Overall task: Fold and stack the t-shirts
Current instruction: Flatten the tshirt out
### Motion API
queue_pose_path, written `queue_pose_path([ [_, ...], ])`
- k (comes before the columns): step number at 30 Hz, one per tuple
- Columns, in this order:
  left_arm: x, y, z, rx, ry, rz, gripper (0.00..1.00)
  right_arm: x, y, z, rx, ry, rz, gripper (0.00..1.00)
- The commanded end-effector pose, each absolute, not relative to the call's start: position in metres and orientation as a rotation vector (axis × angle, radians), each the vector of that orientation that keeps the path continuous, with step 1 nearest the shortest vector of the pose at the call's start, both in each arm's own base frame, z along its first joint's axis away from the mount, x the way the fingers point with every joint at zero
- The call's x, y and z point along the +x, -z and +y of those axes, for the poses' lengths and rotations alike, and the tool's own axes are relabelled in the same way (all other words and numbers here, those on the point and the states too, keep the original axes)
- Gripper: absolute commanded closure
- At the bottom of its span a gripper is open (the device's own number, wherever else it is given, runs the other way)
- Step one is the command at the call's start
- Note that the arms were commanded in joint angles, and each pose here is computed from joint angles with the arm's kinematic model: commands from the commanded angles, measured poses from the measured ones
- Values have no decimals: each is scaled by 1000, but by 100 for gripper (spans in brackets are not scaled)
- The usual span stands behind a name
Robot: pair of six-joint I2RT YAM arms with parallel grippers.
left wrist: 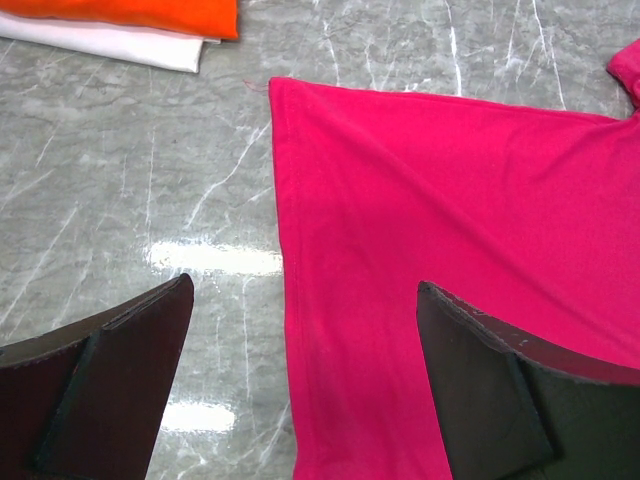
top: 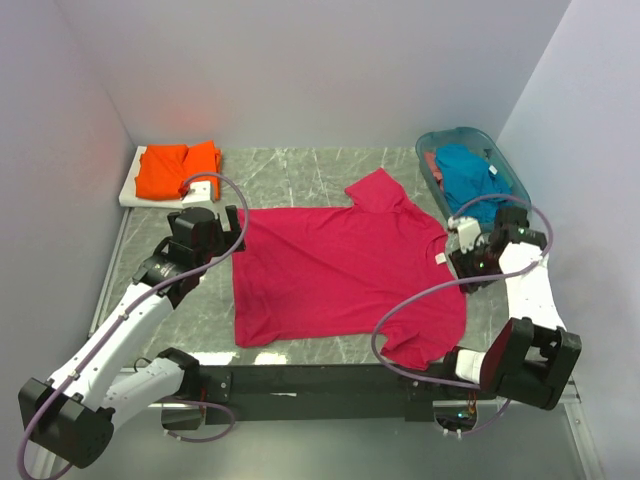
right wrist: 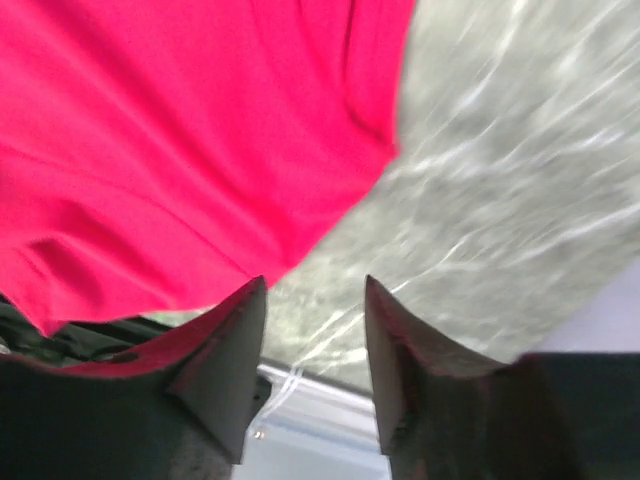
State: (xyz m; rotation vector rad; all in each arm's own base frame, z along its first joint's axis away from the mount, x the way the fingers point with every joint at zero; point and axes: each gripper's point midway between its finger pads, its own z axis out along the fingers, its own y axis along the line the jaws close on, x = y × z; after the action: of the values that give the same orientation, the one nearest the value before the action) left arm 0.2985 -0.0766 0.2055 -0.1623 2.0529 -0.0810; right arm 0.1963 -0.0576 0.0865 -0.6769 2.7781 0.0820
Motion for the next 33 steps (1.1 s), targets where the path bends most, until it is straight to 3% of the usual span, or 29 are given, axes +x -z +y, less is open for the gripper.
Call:
queue_pose_path([
  [1, 303, -211, -80, -158, 105, 2026, 1, 230, -128, -40, -695, -192, 2615, 47],
  [6, 307, -207, -80, -166, 97, 2027, 0, 280, -146, 1, -770, -388, 2463, 47],
  [13, 321, -198, -86, -190, 166, 2075, 1, 395, -175, 37, -668, -514, 2354, 46],
  [18, 327, -196, -86, -215, 262, 2087, 1, 484, -191, 45, -482, -422, 2307, 46],
  [20, 327, -192, -82, -222, 249, 2097, 1, 506, -158, 41, -442, -367, 2413, 46],
  [21, 327, -190, -78, -231, 230, 2100, 1, 526, -176, 40, -438, -341, 2367, 46],
  [22, 327, -189, -77, -234, 226, 2102, 1, 535, -149, 39, -426, -348, 2420, 46],
  [27, 324, -187, -70, -247, 189, 2108, 1, 567, -128, 34, -455, -238, 2426, 46],
  [33, 325, -186, -66, -251, 161, 2107, 1, 570, -86, 40, -511, -111, 2489, 47],
])
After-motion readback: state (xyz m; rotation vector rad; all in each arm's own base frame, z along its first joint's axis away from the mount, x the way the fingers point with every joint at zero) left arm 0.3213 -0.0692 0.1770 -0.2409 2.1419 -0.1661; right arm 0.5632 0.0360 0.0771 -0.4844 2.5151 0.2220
